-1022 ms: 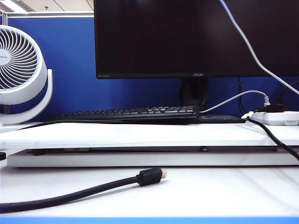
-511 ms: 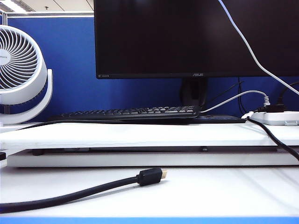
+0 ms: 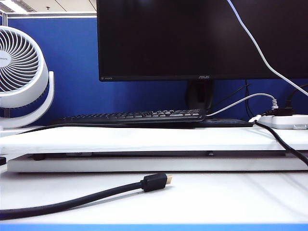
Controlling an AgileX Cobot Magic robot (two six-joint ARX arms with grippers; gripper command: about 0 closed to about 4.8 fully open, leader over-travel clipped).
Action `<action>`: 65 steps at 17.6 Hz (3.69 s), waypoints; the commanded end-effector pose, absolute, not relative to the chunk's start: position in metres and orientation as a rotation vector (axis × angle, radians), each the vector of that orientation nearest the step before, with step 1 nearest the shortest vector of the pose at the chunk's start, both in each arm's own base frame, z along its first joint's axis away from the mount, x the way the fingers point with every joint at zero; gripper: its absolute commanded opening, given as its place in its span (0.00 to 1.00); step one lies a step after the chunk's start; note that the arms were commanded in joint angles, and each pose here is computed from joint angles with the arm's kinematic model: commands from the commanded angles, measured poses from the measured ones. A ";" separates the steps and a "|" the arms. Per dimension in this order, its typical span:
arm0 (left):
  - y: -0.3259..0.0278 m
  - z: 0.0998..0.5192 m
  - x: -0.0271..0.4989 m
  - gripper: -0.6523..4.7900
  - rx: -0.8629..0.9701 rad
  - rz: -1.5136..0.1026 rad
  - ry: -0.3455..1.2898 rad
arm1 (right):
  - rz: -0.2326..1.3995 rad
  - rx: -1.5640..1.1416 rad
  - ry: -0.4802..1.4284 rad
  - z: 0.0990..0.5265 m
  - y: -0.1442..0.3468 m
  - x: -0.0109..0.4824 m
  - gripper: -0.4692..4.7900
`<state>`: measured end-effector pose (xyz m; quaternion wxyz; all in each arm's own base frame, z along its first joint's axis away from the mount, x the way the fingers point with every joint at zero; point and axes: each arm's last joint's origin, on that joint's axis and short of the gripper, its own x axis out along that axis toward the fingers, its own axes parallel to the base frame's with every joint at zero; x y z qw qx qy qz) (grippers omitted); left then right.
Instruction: Pick up the Type-C charging cable and the charging base, insert one end of the Type-C charger into the corresponding slot on the base, and finally place the plugged-in charger back on the table.
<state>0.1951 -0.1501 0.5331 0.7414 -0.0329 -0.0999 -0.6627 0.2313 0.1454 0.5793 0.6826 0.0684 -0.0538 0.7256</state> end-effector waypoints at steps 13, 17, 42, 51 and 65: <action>-0.145 0.547 0.186 0.11 -0.094 -1.484 -0.319 | 1.675 0.085 -0.064 0.569 0.144 0.231 0.09; -0.144 0.547 0.184 0.11 -0.091 -1.490 -0.322 | 1.659 0.105 -0.011 0.565 0.141 0.234 0.09; -0.143 0.547 0.183 0.11 -0.093 -1.489 -0.314 | 1.578 0.071 -0.010 0.567 0.132 0.216 0.55; -0.145 0.539 0.184 0.11 -0.071 -1.544 -0.235 | 1.543 0.105 -0.036 0.576 0.128 0.209 0.49; -0.147 0.531 0.187 0.11 -0.048 -1.534 -0.178 | 1.567 0.143 -0.033 0.580 0.129 0.207 0.47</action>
